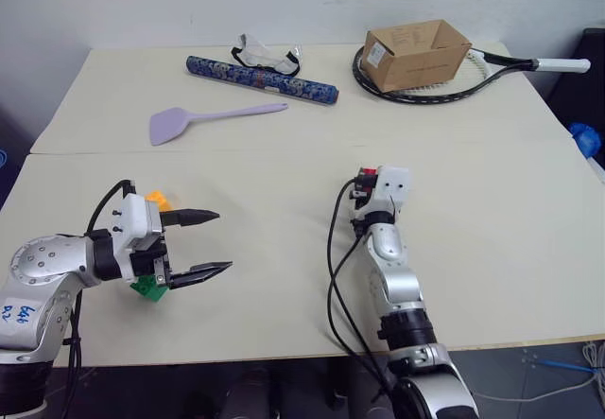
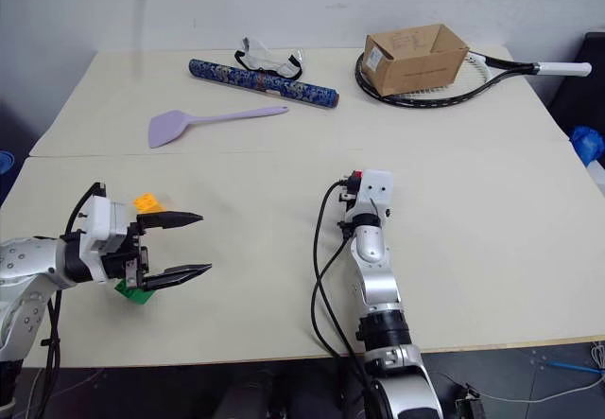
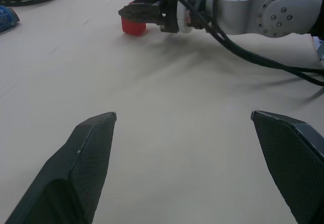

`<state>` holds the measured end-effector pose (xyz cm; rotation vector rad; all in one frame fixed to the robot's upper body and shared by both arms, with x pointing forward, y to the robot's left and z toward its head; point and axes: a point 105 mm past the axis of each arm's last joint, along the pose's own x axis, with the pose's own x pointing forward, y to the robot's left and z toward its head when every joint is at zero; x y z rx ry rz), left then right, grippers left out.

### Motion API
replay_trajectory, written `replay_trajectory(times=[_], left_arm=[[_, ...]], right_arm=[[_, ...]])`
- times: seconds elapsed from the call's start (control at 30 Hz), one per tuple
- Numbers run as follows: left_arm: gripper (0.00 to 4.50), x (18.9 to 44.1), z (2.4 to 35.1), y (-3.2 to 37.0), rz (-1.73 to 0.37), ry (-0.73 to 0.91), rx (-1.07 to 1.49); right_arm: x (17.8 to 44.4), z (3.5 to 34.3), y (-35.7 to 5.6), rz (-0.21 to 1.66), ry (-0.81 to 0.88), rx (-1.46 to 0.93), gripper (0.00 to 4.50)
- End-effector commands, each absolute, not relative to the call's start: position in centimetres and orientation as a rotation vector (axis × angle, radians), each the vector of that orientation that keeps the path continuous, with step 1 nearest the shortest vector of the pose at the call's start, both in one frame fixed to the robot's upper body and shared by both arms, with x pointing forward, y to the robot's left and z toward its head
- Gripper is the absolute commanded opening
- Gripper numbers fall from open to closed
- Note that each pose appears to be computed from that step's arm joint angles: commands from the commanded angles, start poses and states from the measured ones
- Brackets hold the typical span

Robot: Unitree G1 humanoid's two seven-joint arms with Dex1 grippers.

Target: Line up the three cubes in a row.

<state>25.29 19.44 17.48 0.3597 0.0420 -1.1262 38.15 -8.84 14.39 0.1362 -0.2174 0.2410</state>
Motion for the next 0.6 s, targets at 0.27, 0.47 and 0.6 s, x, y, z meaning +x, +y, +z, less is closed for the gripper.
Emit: replay_trajectory(times=[0.27, 0.47, 0.6], left_arm=[[4.50, 24.1, 17.3, 19.6, -1.170, 0.048, 0.356], [4.50, 24.1, 16.9, 19.4, -1.180, 0.049, 0.350], [4.50, 24.2, 17.0, 19.7, -1.180, 0.054, 0.361]], right_arm=[[29.0, 16.1, -9.6, 1.507, -0.182, -0.254, 1.49], [30.7, 13.7, -9.2, 1.608, -0.137, -0.352, 1.49], [31.3, 12.3, -9.1, 1.631, -0.101, -0.362, 1.49]])
